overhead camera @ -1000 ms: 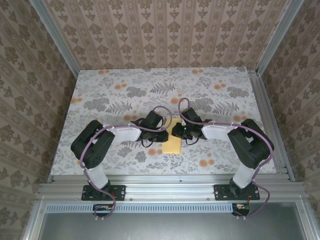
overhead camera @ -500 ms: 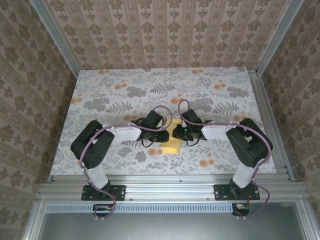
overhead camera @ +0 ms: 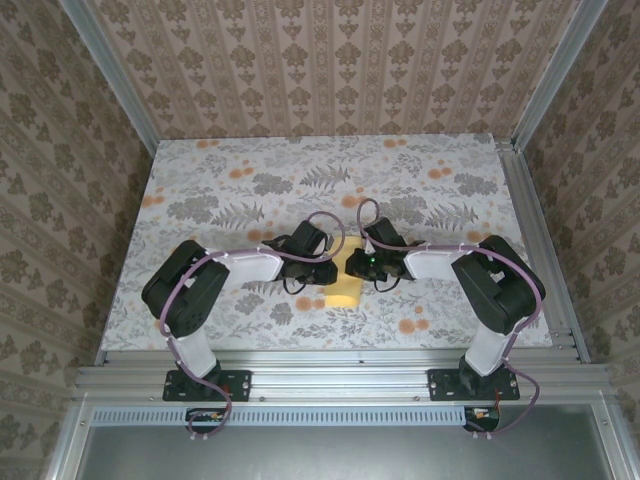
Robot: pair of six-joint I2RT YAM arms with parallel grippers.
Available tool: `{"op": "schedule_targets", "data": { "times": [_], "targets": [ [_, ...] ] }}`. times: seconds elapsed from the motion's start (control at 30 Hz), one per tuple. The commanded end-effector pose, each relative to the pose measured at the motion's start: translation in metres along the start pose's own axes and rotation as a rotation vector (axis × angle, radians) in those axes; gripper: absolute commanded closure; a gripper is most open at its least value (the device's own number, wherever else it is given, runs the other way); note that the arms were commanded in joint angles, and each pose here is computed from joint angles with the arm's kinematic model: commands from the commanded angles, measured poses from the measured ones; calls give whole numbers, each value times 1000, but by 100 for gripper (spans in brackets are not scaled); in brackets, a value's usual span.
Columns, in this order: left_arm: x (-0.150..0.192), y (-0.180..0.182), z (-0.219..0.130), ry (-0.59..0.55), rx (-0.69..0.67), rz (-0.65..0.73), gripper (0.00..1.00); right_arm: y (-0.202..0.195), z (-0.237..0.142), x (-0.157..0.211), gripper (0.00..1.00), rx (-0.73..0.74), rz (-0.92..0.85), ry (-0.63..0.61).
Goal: Fold a paper plane with a square sheet of paper (pick it up from the middle)
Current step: Fold the square sheet of paper in half at the center of the table.
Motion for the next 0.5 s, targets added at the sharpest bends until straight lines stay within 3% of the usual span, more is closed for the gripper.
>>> {"op": "schedule_targets", "data": {
  "times": [0.0,0.47],
  "targets": [
    [27,30,13,123,-156,11,80,-13,5,11,81,11,14,25],
    [35,48,26,162,-321,84,80,-40,-4,10,83,-38,89,-42]
  ]
}}
Point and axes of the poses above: each hand's point on the last joint's axis, 136 mm out from that joint toward the fingers, its own z axis out along the fingers, its own y axis along the line the jaws close on, x = y × z, the point moved 6 cm from there along -z, back along the fingers, and after that the axes turned 15 degrees about -z, right-handed, at the moved point
